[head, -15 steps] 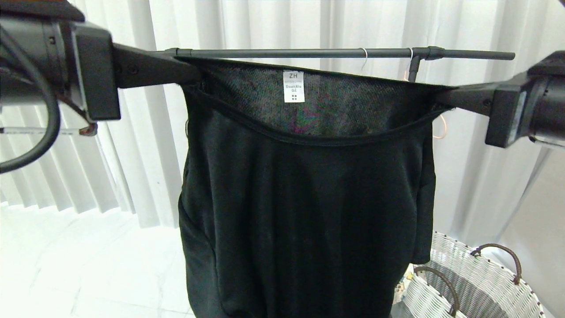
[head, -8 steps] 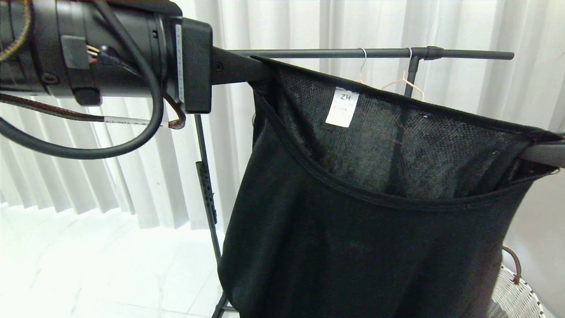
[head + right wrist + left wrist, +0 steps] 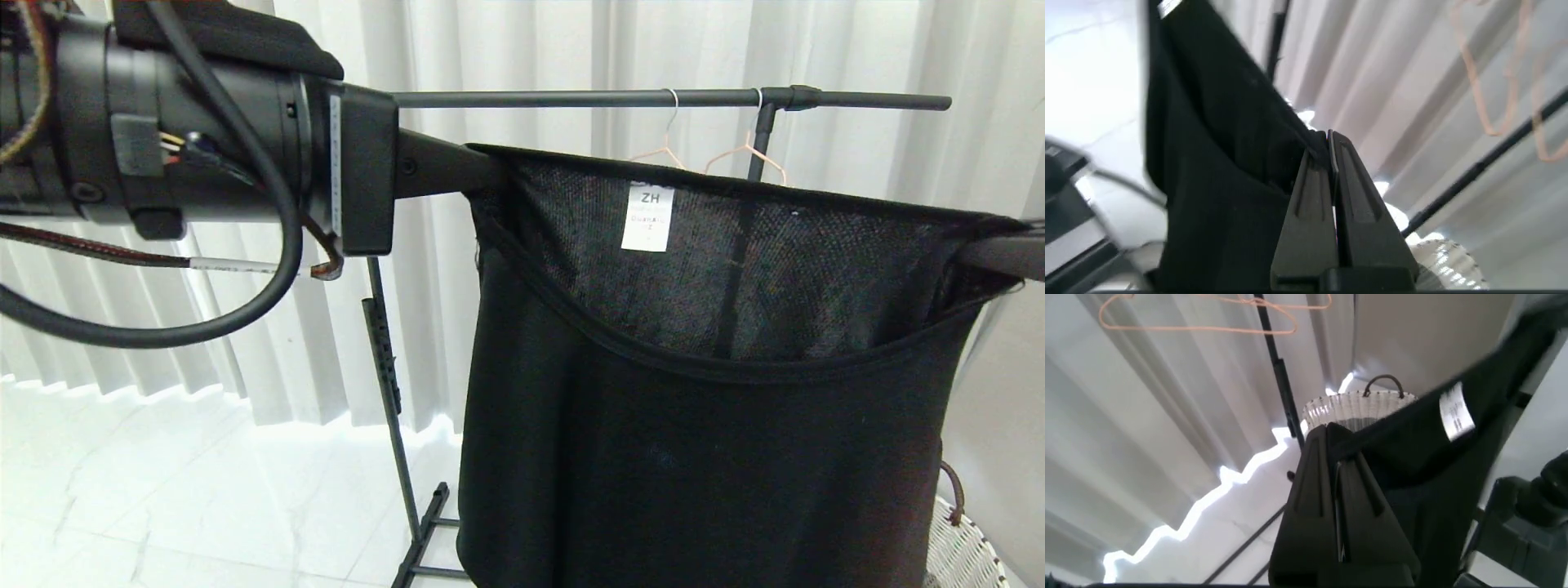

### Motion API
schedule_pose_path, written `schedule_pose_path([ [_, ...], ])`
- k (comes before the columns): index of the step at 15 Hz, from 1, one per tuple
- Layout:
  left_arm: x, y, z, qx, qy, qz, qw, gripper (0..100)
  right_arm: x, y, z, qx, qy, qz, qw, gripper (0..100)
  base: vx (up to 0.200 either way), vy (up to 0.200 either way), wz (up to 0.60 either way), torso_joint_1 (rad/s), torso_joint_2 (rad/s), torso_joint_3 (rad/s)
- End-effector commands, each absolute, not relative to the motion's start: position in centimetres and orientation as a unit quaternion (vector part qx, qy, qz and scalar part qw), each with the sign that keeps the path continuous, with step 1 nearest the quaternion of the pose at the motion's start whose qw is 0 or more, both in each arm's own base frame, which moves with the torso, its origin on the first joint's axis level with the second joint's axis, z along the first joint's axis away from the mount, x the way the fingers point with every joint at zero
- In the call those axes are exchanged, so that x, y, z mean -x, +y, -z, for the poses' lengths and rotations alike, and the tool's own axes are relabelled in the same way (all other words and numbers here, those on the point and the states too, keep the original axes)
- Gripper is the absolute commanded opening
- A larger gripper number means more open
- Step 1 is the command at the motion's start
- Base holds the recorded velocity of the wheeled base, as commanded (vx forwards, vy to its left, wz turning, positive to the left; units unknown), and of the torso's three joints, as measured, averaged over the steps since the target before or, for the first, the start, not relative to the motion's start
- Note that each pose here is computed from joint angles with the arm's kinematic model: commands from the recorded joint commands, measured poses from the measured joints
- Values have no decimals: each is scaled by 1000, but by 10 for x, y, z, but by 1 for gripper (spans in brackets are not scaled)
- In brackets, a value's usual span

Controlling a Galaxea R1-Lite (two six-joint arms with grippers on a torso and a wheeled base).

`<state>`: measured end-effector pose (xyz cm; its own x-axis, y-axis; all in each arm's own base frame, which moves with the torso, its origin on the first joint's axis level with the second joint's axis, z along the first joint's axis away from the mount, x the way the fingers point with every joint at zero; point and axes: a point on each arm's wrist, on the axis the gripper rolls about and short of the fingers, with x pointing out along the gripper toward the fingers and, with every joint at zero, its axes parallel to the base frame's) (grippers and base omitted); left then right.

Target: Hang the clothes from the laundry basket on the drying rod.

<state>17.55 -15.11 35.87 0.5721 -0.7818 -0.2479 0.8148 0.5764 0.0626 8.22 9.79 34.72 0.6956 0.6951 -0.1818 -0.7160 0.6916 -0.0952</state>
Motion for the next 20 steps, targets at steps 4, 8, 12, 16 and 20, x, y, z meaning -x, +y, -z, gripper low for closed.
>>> schedule_pose_path([
  [4, -110, -117, -346, -87, 86, 490, 863, 0, -136, 146, -352, 48, 5, -347, 936, 0, 0, 0, 0, 0, 0, 0],
  [8, -80, -106, -344, -87, 65, 533, 839, 0, -164, 181, -356, 34, -21, -355, 934, 0, 0, 0, 0, 0, 0, 0],
  [12, -79, -105, -344, -89, 62, 535, 838, 0, -167, 191, -363, 31, -30, -361, 932, 0, 0, 0, 0, 0, 0, 0],
  [16, -80, -106, -342, -91, 65, 533, 839, 0, -163, 185, -364, 31, -30, -360, 932, 0, 0, 0, 0, 0, 0, 0],
  [20, -110, -124, -349, -124, 74, 396, 907, 0, -134, 146, -362, 46, 2, -352, 935, 0, 0, 0, 0, 0, 0, 0],
])
